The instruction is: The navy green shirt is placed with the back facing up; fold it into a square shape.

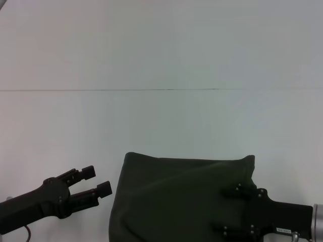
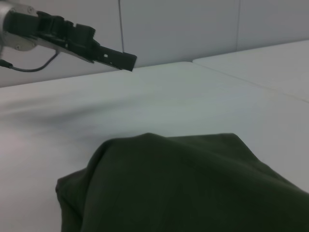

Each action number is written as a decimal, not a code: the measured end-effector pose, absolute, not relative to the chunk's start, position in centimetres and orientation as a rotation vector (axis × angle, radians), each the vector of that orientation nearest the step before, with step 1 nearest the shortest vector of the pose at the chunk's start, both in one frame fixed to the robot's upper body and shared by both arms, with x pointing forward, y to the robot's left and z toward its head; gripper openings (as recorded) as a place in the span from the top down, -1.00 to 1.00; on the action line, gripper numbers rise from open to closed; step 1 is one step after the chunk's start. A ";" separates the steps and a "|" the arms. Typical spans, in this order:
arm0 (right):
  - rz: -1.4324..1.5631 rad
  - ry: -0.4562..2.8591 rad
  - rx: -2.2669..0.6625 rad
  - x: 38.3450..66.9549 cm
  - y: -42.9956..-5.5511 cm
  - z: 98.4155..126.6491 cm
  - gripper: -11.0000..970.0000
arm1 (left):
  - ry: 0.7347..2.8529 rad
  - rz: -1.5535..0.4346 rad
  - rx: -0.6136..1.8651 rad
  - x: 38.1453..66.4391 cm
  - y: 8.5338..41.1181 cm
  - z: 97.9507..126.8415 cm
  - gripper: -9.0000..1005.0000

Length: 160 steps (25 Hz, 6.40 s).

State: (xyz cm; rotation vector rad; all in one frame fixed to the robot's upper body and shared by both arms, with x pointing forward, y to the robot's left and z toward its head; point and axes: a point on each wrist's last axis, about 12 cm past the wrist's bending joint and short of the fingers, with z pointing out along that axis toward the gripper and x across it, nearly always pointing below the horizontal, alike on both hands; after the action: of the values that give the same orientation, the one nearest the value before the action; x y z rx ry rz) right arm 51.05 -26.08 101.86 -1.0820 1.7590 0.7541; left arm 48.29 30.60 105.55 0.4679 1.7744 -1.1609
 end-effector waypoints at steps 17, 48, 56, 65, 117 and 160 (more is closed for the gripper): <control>0.816 1.614 -1.003 49.5 -27.3 103.4 -0.79 | 1.767 -1.160 0.482 48.9 30.3 105.8 -0.89; 0.859 1.510 -1.329 55.9 -16.5 105.3 0.98 | 1.737 -1.163 0.455 48.8 30.4 106.1 -0.89; 0.838 1.579 -1.394 55.8 -14.9 104.2 0.98 | 1.733 -1.167 0.452 48.9 30.1 106.0 -0.89; 0.779 1.674 -1.391 55.5 -15.3 102.6 0.98 | 1.733 -1.168 0.451 48.9 29.9 106.0 -0.89; 0.637 1.829 -0.847 52.6 -25.9 101.0 0.98 | 1.719 -1.178 0.483 50.0 28.7 106.3 -0.88; 0.930 1.684 -1.169 47.3 -25.6 101.3 0.98 | 1.761 -1.193 0.498 50.3 28.3 105.9 -0.86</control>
State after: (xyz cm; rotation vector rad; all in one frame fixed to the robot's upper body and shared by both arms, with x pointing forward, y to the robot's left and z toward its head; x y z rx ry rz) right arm 47.33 -25.60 101.27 -1.1689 1.6835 0.9303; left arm 50.26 28.26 105.94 0.4976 1.7614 -1.1931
